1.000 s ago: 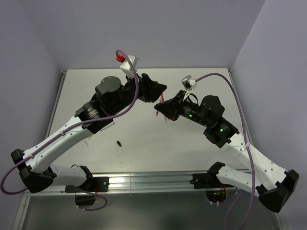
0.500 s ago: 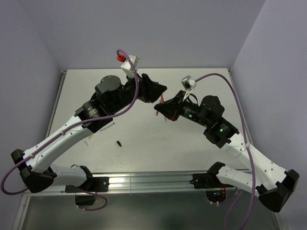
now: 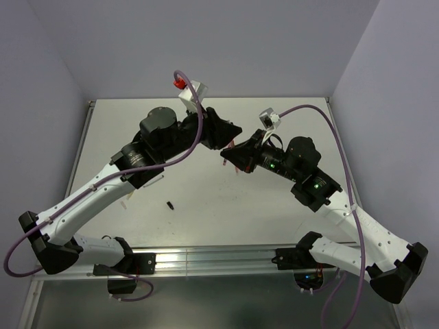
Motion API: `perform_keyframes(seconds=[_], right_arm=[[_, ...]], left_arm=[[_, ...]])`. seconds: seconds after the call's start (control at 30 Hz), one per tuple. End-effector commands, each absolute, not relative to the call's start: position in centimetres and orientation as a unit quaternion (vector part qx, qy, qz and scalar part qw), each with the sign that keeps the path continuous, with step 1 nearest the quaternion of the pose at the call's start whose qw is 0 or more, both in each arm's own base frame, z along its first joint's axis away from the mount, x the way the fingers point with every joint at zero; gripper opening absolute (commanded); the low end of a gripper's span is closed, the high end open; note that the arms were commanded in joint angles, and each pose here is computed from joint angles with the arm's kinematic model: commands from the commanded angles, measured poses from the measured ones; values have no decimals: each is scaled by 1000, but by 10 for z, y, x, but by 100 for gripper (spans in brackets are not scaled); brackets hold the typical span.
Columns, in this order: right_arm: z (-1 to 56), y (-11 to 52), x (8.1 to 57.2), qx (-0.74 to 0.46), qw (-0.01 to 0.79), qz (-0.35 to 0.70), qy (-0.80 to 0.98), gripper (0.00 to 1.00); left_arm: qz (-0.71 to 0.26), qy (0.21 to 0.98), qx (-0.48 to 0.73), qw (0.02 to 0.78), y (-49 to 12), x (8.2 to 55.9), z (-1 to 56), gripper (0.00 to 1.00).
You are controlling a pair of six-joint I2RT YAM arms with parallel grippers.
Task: Insert the pens into the pen caps
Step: Press the pen cap onto the pen.
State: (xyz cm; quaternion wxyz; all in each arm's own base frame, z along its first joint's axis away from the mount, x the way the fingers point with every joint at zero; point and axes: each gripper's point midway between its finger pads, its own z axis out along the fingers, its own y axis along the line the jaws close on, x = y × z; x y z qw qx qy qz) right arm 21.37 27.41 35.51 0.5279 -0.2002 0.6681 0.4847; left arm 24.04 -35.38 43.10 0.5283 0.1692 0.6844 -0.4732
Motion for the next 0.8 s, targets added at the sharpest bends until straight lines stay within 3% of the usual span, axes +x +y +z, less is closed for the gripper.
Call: perform_keyframes(seconds=[0.0, 0.17, 0.43, 0.57, 0.77], right_arm=[[381, 273, 212, -203, 557, 489, 640, 0], [380, 272, 212, -201, 557, 488, 641, 0], [377, 273, 214, -202, 554, 486, 645, 0], [377, 273, 215, -200, 556, 484, 645, 0], [374, 272, 219, -196, 557, 477, 650, 0]], left_arm=[[-503, 648, 177, 544, -355, 235, 463, 43], [-501, 647, 174, 547, -353, 236, 464, 29], [-503, 645, 174, 548, -351, 236, 466, 22], [-507, 644, 180, 543, -353, 234, 464, 0], [-527, 638, 193, 527, -356, 223, 462, 1]])
